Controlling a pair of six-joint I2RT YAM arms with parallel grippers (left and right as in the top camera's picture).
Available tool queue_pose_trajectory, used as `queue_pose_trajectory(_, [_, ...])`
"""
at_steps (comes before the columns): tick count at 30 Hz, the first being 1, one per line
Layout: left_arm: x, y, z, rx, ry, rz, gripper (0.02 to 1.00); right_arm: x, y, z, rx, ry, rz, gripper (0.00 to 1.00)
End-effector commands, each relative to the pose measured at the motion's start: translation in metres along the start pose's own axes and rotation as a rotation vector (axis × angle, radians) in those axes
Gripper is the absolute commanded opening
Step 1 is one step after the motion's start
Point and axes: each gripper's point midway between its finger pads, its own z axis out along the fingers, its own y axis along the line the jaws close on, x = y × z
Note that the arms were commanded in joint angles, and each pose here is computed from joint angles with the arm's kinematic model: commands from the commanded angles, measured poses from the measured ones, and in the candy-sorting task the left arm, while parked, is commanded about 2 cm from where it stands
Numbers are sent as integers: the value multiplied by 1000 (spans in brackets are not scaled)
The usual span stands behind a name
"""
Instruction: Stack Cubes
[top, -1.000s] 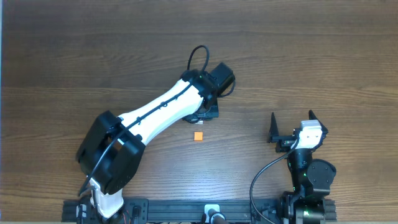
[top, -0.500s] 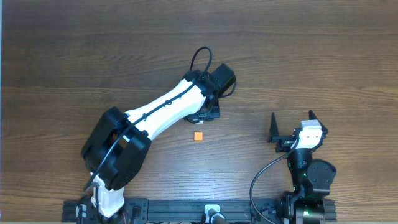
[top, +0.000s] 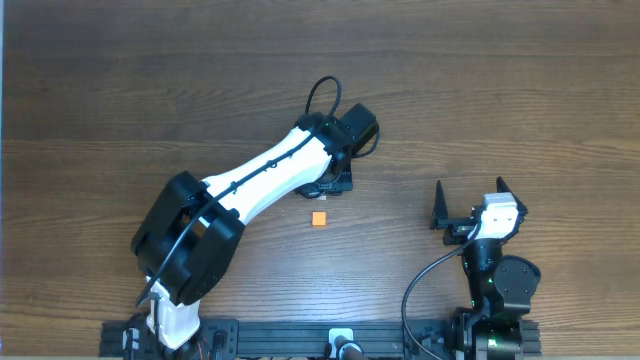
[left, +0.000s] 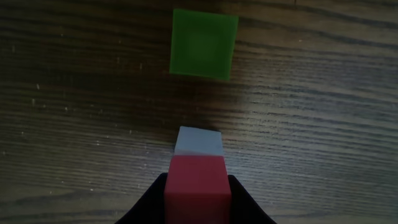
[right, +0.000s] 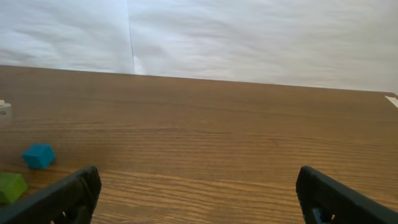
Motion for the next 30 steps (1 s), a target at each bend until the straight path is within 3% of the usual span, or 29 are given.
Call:
queue_pose_trajectory(1, [0,2,4,-9,12,6,40,3,1,0,-2,2,-4,991])
queue_pose_trajectory(20, [2,8,12,-26,11,-17,75,3,1,0,-2,2,-4,993])
queue_pose_trajectory(30, [2,8,12,-26,11,-16,288,3,1,0,-2,2,-4,993])
